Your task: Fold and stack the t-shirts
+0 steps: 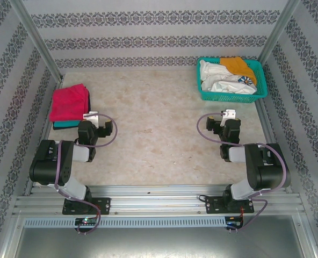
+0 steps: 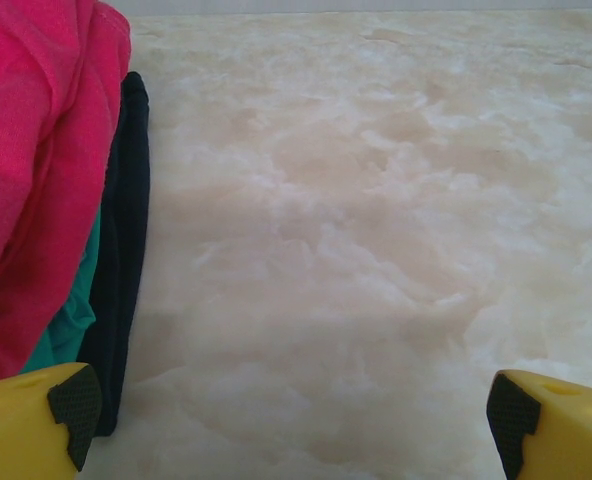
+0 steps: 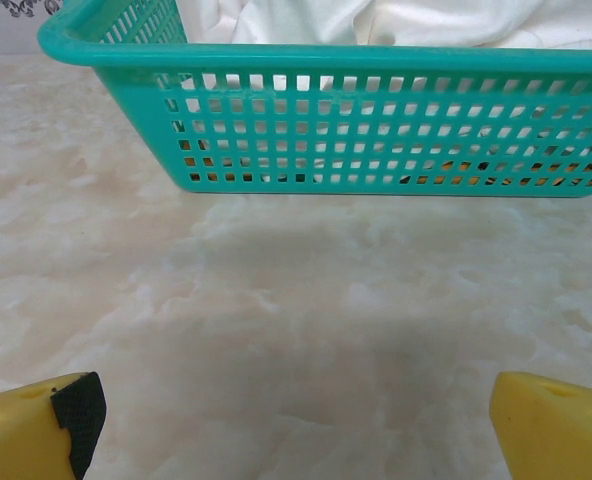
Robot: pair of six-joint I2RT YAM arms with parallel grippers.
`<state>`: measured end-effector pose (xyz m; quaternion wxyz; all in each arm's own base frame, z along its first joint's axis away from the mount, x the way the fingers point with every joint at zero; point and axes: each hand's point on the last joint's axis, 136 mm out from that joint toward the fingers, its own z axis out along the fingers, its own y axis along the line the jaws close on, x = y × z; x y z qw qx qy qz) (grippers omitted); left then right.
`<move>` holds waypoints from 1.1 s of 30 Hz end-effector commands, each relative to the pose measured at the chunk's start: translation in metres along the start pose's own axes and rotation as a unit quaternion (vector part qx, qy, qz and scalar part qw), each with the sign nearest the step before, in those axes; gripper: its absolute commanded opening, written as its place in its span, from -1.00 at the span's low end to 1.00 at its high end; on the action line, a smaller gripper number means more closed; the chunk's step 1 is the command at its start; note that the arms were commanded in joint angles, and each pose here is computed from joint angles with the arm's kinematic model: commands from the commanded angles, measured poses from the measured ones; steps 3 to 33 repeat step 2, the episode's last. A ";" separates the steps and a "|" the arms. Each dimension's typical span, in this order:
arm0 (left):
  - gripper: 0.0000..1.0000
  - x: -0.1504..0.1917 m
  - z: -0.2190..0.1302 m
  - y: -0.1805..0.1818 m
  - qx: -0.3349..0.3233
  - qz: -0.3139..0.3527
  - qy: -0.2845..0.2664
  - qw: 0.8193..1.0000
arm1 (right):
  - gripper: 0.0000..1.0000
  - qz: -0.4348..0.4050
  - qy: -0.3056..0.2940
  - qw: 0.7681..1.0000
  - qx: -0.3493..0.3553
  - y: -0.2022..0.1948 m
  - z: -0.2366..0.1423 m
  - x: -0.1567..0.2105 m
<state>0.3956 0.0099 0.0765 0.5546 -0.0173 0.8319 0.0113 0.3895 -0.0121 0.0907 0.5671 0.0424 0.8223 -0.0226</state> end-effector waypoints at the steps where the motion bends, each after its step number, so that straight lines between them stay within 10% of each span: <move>1: 1.00 -0.010 0.001 -0.002 0.007 0.007 -0.016 1.000 | 0.96 -0.004 -0.023 1.000 -0.005 0.005 0.001 -0.016; 33: 1.00 -0.011 0.001 -0.004 0.010 0.008 -0.019 1.000 | 0.96 -0.005 -0.023 1.000 -0.005 0.006 0.001 -0.016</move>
